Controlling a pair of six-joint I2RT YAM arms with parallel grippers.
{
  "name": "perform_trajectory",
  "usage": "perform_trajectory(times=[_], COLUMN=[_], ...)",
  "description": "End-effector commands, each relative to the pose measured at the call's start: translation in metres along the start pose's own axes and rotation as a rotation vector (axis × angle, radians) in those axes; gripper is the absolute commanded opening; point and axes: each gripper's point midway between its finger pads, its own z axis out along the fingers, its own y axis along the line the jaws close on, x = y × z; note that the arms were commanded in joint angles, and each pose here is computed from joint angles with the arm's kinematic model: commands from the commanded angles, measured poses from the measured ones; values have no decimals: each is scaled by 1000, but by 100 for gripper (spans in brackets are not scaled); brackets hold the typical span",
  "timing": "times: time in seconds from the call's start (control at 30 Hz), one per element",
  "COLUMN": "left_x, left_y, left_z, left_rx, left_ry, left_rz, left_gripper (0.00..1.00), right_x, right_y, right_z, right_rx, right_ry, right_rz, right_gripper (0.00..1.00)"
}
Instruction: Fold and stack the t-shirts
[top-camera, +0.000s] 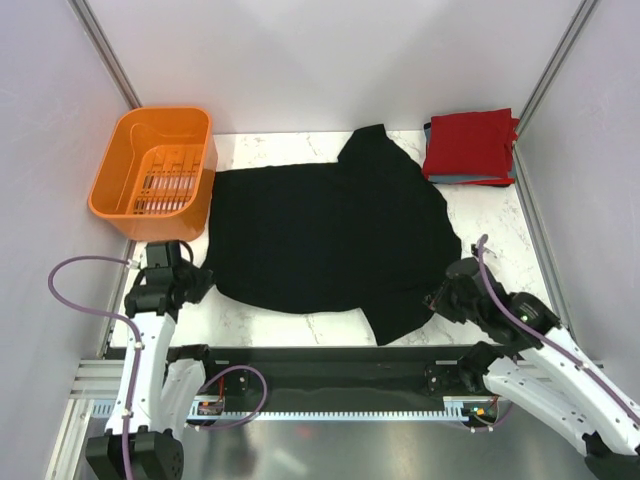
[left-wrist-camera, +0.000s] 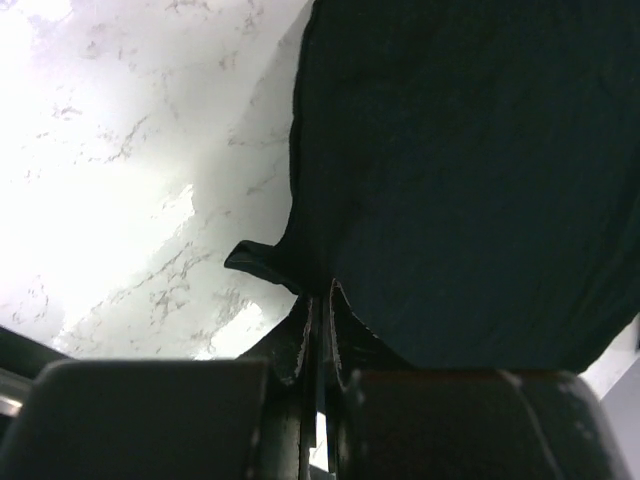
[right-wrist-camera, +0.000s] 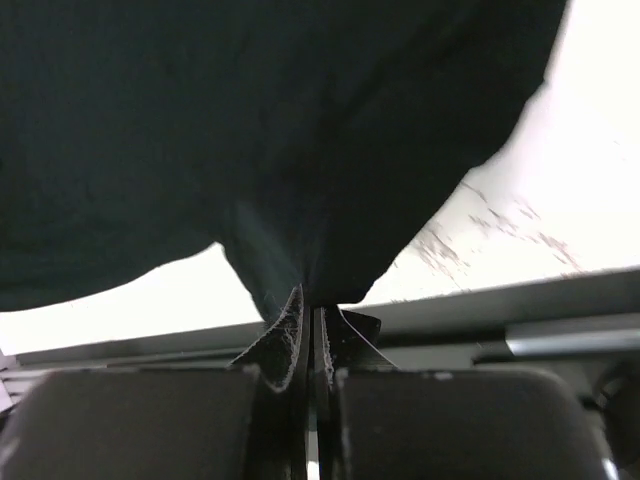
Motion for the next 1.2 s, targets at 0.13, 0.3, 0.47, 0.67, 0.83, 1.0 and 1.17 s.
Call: perform_trajectory(times=[0.13,0.3,0.47,0.67,0.83,1.0,1.17], left_x=[11,1,-11,-30,-41,-48,-41], left_y=[9,-5,-19,-34,-37,-40,-55], left_z=[-22,-12,0,23,49,85,108], left_rx=[5,-7,-25,-63,-129,-195,-150], left_ry=[37,61,77,77,94,149,290], left_rz=[41,82,139,189,221,222,214], left_gripper=[2,2,2,2,2,2,32], right_x=[-9,-48,-81,-120,-155,-190,-212], right_y=[-5,31,74,102,114,131,149], right_z=[-34,-30,-7,33,70,120,166], right_rx=[18,25,71,103,155,189,156], right_ry=[-9,-109,-161,-157,-149,-128,-50], right_rz=[-10,-140,-253,-316,-351,-380,-414], right_gripper=[0,0,0,0,0,0,16])
